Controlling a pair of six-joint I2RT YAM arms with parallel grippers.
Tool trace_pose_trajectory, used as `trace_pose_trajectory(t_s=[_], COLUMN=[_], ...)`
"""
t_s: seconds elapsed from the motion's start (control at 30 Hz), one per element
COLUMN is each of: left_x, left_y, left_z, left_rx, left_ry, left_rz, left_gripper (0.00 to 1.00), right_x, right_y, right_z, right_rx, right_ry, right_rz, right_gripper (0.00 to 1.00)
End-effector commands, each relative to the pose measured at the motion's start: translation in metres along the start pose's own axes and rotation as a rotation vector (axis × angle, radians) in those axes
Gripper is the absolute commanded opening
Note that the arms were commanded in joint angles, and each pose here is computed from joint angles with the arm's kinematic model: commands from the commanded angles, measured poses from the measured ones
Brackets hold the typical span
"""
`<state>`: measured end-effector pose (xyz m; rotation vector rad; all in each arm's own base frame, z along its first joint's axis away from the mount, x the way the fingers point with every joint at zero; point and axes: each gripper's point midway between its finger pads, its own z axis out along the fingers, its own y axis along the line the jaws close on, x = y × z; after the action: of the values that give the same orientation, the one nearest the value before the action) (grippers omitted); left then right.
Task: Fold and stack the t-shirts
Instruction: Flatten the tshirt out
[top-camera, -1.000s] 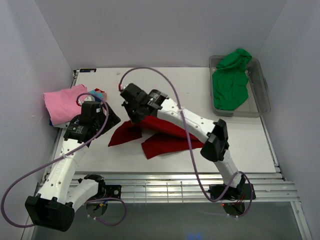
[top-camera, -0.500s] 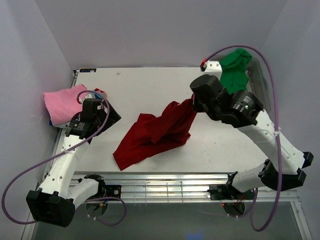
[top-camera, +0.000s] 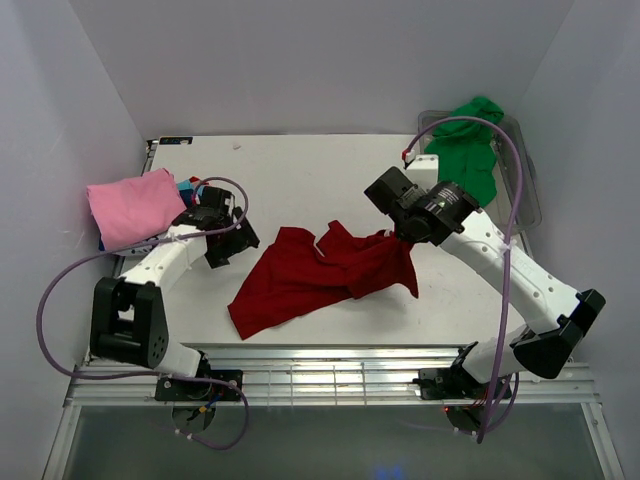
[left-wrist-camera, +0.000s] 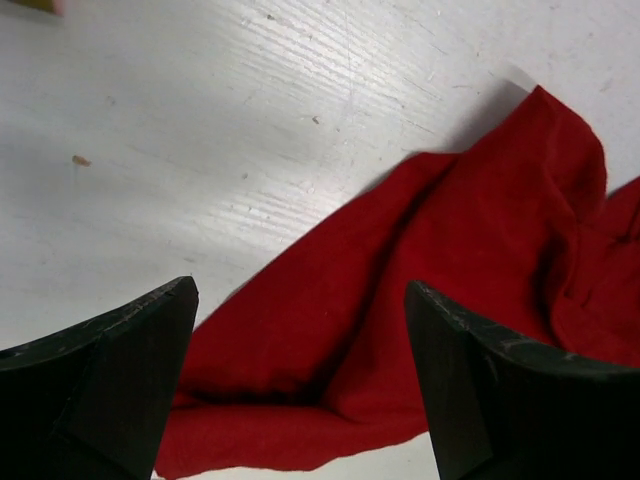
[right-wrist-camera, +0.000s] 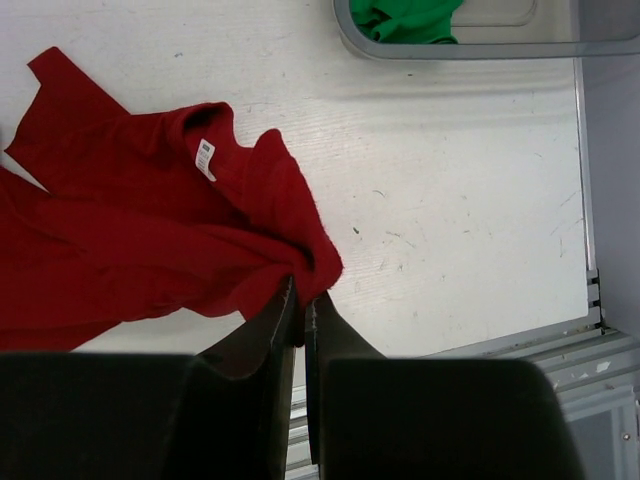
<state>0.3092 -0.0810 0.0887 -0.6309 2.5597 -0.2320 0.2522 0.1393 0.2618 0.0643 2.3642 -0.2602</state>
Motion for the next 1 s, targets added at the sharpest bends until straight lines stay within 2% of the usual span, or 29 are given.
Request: trace_pose_trajectory(t_s=[0.0, 0.13, 0.67, 0.77, 0.9, 0.93, 0.97], left_x=[-0.034, -0.026, -0.033, -0.029, -0.025, -0.024, -0.024], left_y=[-0.037, -0.05, -0.148, -0.156, -0.154, -0.153, -0.151], left_z=[0.003, 0.028, 0.072, 0.08, 0.088, 0.086, 0.085], left_rx=[0.099, 0.083, 0.207, 0.203, 0.159, 0.153, 0.146], left_ry=[-0.064, -0.005, -0.022, -0.005, 0.004, 0.003, -0.001], left_rz=[0.044, 0.102, 0.216, 0.241, 0.264, 0.267, 0.27], left_gripper=[0.93, 0.92, 0.92, 0.91, 0.84, 0.73, 0.67], right_x=[-0.011, -0.009, 0.01, 0.013, 0.016, 0.016, 0.017], right_y=[-0.002, 0.004, 0.017, 0.014, 0.009, 0.007, 0.006], right_z=[-0.005, -0.002, 0.006, 0.005, 0.003, 0.003, 0.003], right_rx=[-0.009, -0.037, -0.093, -0.092, -0.079, -0.074, -0.072], right_ry=[-0.054, -0.051, 0.01, 0.013, 0.019, 0.017, 0.015], right_rz=[0.057, 0.07, 0.059, 0.067, 0.076, 0.082, 0.087], right_gripper=[0.08, 0.08, 0.08, 0.08, 0.08, 0.08, 0.08])
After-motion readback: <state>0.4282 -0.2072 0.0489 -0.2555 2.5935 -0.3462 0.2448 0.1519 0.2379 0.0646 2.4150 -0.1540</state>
